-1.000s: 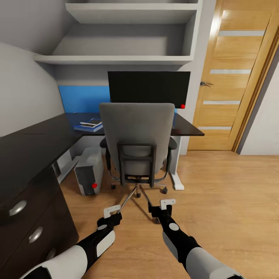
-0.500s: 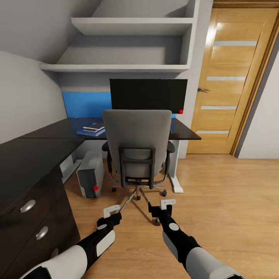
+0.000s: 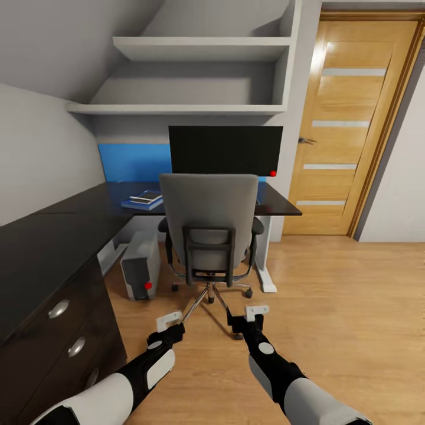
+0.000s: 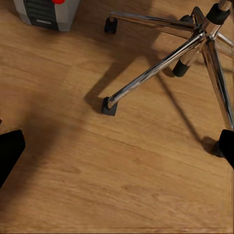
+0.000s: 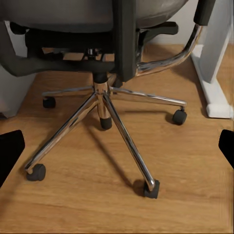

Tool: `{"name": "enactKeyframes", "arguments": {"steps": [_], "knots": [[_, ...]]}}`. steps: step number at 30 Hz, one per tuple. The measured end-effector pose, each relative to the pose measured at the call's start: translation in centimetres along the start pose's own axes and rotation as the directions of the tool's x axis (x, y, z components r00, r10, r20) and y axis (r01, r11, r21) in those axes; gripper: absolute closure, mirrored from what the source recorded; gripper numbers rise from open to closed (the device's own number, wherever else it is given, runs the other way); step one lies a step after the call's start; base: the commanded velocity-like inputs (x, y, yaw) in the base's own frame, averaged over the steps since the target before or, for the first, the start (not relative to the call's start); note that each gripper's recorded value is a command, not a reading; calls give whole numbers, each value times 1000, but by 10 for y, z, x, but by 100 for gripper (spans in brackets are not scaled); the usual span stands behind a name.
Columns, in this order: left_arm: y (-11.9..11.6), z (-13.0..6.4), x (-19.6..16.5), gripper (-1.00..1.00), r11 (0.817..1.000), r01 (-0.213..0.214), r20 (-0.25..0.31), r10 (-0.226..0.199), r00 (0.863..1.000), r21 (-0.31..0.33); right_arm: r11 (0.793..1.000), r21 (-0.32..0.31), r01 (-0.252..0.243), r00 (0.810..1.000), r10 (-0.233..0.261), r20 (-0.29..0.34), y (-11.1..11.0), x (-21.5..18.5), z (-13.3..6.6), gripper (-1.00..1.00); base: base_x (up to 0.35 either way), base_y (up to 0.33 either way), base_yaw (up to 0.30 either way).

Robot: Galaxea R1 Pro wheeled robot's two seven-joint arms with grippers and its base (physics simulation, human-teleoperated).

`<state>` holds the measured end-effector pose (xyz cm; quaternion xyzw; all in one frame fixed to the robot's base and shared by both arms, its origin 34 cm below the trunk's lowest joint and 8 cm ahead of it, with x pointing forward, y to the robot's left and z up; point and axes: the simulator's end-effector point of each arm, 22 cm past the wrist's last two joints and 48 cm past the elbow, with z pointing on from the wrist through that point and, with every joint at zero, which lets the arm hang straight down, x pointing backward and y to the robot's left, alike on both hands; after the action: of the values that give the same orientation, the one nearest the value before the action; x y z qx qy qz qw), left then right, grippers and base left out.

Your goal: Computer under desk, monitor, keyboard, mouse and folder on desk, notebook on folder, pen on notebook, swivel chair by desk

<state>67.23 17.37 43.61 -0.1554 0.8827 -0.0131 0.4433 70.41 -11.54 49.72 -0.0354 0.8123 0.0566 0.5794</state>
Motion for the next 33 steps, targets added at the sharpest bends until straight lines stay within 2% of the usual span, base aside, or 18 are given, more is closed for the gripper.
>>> {"name": "enactKeyframes", "arguments": {"steps": [6,10,15,18,19,22,25,27,28,29,33], "knots": [[-6,-7,-2,-100,1000,-10,-18,10,1000,-5,1000,11,0,999,0,33,-5,-2,-8,-100,-329,0,0],[2,-10,2,-100,999,-23,-40,22,999,-30,1000,23,-3,998,2,62,-11,-5,-14,-100,-180,0,0],[27,-14,19,-100,994,-54,-92,46,995,-91,998,62,6,997,-10,75,-36,12,-32,-100,-40,0,0],[47,-19,32,-100,988,-77,-128,60,990,-133,996,90,7,994,-17,106,-50,17,-47,-100,-8,0,0],[61,-25,51,-100,984,-87,-161,62,985,-156,993,122,0,994,-13,107,-59,30,-60,-100,-4,0,0],[77,-38,81,-100,979,-105,-204,69,977,-176,985,172,-3,995,-15,101,-72,45,-79,-100,-2,0,0],[88,-49,96,-100,976,-104,-208,64,976,-192,979,202,-6,994,-15,104,-80,46,-88,-100,0,0,0],[99,-59,108,-100,973,-96,-191,55,980,-209,975,220,-8,995,-14,100,-83,50,-96,-100,0,0,0],[108,-66,116,-100,971,-90,-180,49,982,-223,974,228,-9,996,-12,94,-85,54,-101,-100,0,0,0],[128,-80,137,-100,963,-92,-174,48,984,-254,967,255,-14,997,-5,73,-91,66,-112,-100,0,0,0],[150,-101,160,-100,953,-112,-204,55,977,-281,952,306,-21,998,3,58,-107,67,-122,-100,0,0,0]]}}
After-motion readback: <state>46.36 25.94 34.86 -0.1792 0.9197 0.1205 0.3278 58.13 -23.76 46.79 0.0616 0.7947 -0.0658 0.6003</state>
